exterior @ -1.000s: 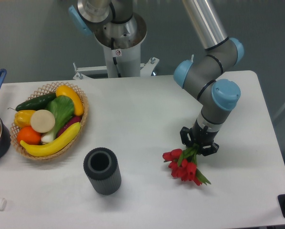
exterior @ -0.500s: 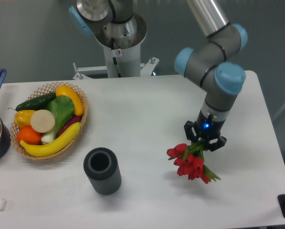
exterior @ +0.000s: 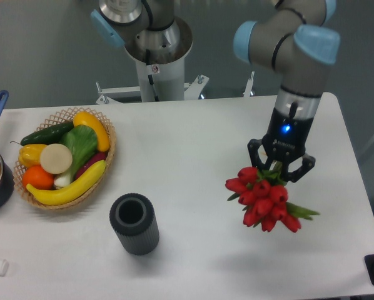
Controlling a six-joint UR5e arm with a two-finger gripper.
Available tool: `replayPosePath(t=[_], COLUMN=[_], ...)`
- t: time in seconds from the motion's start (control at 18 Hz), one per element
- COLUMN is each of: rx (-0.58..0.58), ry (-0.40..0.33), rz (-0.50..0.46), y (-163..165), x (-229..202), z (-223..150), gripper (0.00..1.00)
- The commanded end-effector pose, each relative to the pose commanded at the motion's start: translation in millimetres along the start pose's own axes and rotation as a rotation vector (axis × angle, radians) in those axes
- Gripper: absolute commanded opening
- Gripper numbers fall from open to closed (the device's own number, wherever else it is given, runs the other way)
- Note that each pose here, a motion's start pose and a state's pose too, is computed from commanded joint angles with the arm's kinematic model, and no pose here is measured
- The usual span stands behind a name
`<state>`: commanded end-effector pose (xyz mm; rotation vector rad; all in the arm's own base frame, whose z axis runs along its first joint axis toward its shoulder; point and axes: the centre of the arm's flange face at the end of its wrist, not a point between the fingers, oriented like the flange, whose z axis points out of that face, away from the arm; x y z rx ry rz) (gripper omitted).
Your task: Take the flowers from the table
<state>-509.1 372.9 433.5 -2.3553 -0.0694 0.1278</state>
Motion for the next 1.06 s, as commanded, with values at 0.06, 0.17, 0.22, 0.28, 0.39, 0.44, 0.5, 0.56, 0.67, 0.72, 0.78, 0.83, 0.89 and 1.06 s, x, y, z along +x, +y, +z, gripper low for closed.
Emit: replayPosePath(t=[0.06, 0.17, 0.22, 0.28, 0.39, 0.44, 0.5, 0.56, 0.67, 0.72, 0.78, 0.83, 0.89, 1.06], rx=[0.035, 0.119, 0.142, 0.150, 0.152, 0.153, 0.153, 0.159, 0.169, 0.174, 0.179, 0.182, 0.182, 0.192], ry=[0.008, 0.043, 0.051, 0.052, 0.051, 0.051, 0.050, 0.052, 0.054, 0.056, 0.056, 0.051, 0.049, 0.048], rz=[-0.006, -0.024, -0.033, -0.039, -0.038, -0.039, -0.038, -0.037, -0.037, -0.036, -0.039, -0.040, -0.040, -0.035], y=[0, -2, -3, -2, -3, -4, -4, -5, -6, -7, -6, -5, -5, -7], x=[-3, -7, -8, -9, -8, -8, -7, -7, -8, -8, -9, -10, -10, -11], z=[-5, -13, -16, -18, -19, -20, -21, -21, -23, -24, -25, -29, -30, -32], gripper=[0.30, 0.30, 0.30, 0.30, 0.30, 0.30, 0.30, 0.30, 0.30, 0.30, 0.30, 0.30, 0.30, 0.30])
